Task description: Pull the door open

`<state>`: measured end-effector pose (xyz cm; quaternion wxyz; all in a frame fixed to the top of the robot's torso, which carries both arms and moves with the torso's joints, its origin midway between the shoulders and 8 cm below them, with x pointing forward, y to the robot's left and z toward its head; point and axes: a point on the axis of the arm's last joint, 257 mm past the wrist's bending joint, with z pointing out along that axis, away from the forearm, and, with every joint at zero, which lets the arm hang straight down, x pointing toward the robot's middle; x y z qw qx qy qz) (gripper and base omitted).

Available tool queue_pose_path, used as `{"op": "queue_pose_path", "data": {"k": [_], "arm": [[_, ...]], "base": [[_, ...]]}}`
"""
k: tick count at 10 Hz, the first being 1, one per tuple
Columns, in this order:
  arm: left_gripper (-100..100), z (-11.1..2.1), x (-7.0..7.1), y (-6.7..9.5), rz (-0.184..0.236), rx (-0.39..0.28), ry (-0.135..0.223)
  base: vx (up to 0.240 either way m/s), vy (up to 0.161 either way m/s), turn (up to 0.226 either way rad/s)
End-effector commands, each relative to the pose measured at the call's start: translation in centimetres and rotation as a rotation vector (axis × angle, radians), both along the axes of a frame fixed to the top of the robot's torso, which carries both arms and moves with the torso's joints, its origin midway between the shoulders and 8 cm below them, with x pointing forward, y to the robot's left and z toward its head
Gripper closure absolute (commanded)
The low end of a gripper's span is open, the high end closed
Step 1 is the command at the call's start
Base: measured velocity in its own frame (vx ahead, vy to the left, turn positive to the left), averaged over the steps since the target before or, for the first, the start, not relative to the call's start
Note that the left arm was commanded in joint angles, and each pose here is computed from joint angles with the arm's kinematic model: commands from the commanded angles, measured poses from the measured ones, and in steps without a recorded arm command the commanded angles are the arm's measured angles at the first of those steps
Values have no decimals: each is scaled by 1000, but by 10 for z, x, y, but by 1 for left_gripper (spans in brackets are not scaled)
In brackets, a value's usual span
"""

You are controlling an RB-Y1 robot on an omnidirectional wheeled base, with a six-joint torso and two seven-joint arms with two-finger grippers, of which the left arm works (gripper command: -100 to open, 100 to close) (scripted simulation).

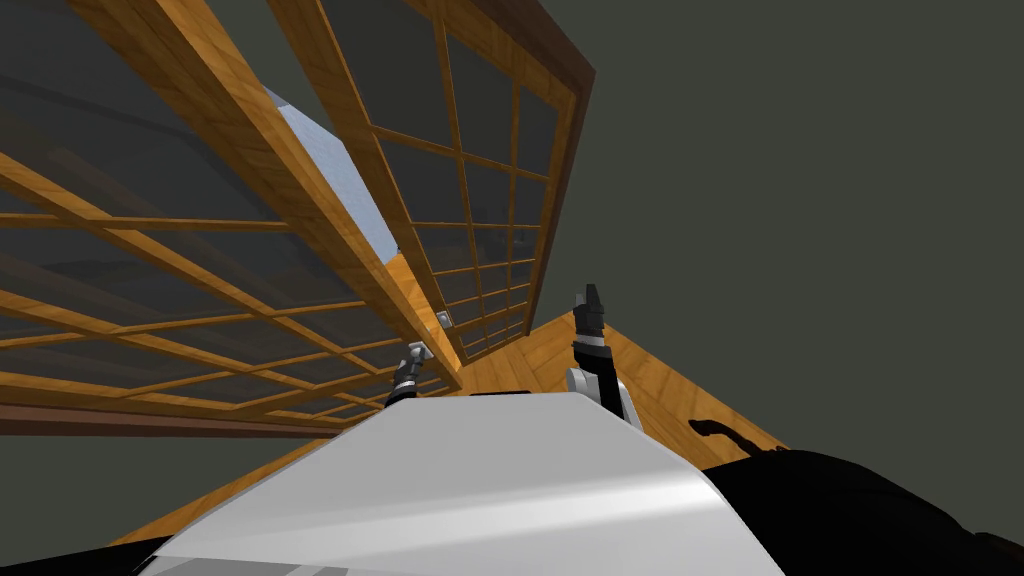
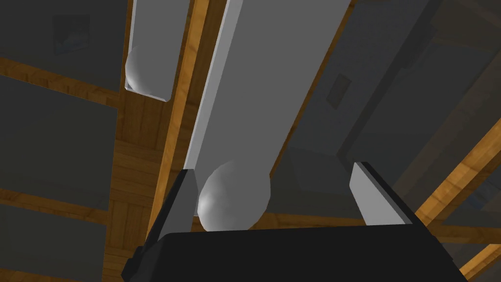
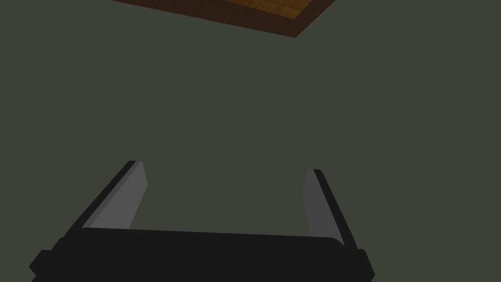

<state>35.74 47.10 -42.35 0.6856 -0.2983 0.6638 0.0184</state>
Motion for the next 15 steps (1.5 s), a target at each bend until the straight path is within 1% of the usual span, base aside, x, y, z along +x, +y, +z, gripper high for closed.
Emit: {"op": "queue_pose_path", "data": {"k": [1,2,4,6,7,11,12,14,15], "arm": [[100,3,-6,14,23,-31,-20],[100,3,-6,14,23,-31,-20],[100,4,-4,14,25,-82,-50],[100,2,-6,13,26,-85,-44],[100,4,-4,14,25,-82,-50],[100,7,-1,13,29,-190,-111],[100,7,-1,13,29,-194,-114],[100,8,1,12,30,-249,-145],[100,8,1,12,30,-256,-149]], "base": [[-25,8,-34],[-18,3,-45],[-37,8,-31],[-16,1,-17],[-5,0,13],[-31,7,-49],[-31,14,-17],[-30,9,-48],[-27,6,-11]]}}
